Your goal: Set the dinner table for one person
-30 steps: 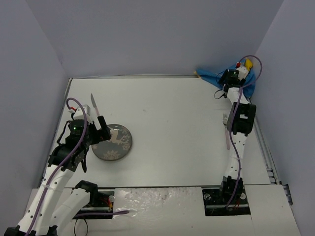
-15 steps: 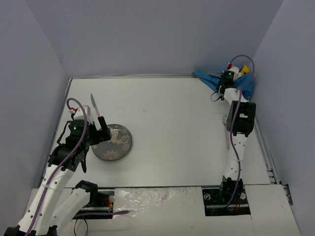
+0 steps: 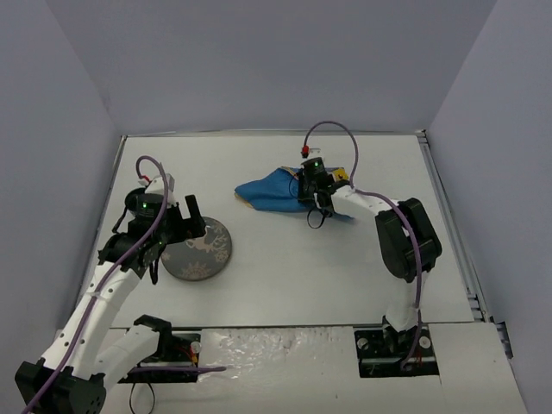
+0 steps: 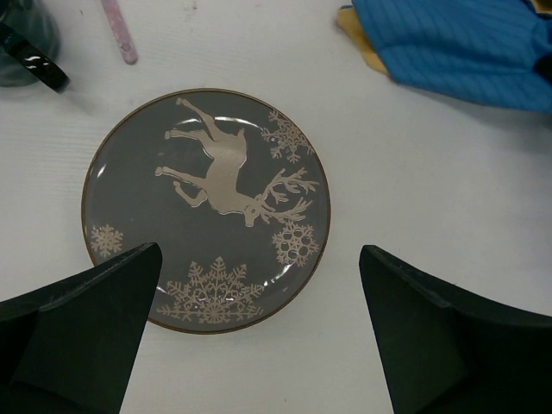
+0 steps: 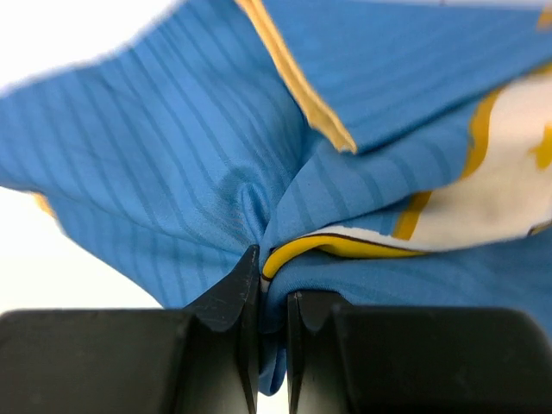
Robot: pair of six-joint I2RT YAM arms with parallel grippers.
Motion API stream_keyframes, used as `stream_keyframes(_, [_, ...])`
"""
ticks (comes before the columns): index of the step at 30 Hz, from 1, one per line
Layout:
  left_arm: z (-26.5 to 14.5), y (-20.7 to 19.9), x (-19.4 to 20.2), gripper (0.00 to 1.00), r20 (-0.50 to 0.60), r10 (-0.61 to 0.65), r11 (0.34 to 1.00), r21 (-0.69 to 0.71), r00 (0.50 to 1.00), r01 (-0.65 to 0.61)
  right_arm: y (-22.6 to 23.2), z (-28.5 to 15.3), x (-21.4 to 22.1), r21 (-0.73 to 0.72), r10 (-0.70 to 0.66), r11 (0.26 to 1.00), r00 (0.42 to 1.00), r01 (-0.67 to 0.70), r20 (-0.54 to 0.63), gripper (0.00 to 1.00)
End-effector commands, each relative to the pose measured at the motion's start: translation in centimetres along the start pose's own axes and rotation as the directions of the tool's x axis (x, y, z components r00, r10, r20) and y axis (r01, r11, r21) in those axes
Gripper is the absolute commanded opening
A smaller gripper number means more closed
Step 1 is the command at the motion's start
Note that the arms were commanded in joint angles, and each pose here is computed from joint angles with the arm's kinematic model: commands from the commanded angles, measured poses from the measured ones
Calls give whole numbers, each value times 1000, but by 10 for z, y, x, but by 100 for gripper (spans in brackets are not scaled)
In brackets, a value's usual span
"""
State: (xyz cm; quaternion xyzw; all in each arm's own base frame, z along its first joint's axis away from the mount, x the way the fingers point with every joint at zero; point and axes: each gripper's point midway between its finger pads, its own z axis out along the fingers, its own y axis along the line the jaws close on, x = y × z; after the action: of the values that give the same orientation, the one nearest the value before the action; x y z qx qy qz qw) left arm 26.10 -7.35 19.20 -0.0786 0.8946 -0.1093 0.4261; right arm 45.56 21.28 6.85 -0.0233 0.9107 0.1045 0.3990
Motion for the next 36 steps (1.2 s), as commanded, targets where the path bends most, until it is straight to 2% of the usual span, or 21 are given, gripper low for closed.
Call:
stream_keyframes(1, [-7, -29, -33, 97, 75, -4, 993, 116, 997, -5, 20, -29, 38, -31, 21, 999, 999, -22, -38, 0])
stream_keyframes(5, [-2, -40, -32, 97, 57, -14, 986, 166, 998, 5, 47, -59, 80, -103, -8, 995, 996, -2, -93, 0])
stream_keyframes(7, [2, -45, -31, 97, 45, -19, 982, 190, 999, 10, 55, -72, 87, -131, -12, 991, 995, -1, -97, 5])
stream_keyframes(11, [17, -66, -32, 97, 31, 4, 969, 246, 1000, -11, 63, -105, 77, -179, 11, 984, 998, -22, -63, 44])
stream_keyframes(13, [23, -81, -36, 97, 33, 38, 961, 273, 999, -45, 61, -119, 68, -184, 0, 983, 999, -7, -40, 69])
stream_keyframes(17, [40, -121, -42, 97, 56, 172, 931, 316, 984, -181, 54, -152, 36, -172, -10, 985, 999, 18, 44, 89])
stream_keyframes(19, [60, -136, -39, 97, 51, 258, 920, 291, 965, -262, 39, -168, 23, -115, -14, 993, 996, 24, 88, 95])
stream_keyframes(22, [78, -162, -42, 97, 70, 315, 901, 291, 947, -321, 14, -184, 14, -36, -7, 999, 991, 12, 131, 96])
stream_keyframes(25, [99, -193, -40, 97, 82, 371, 874, 305, 925, -377, -20, -188, 16, 52, 52, 997, 988, -60, 144, 96])
stream_keyframes(29, [130, -228, -16, 86, 73, 486, 830, 273, 871, -486, -66, -192, 29, 118, 165, 976, 977, -182, 135, 96])
stream_keyframes(36, [163, -264, 16, 77, 31, 567, 782, 297, 823, -549, -85, -201, 40, 154, 223, 957, 963, -246, 154, 96])
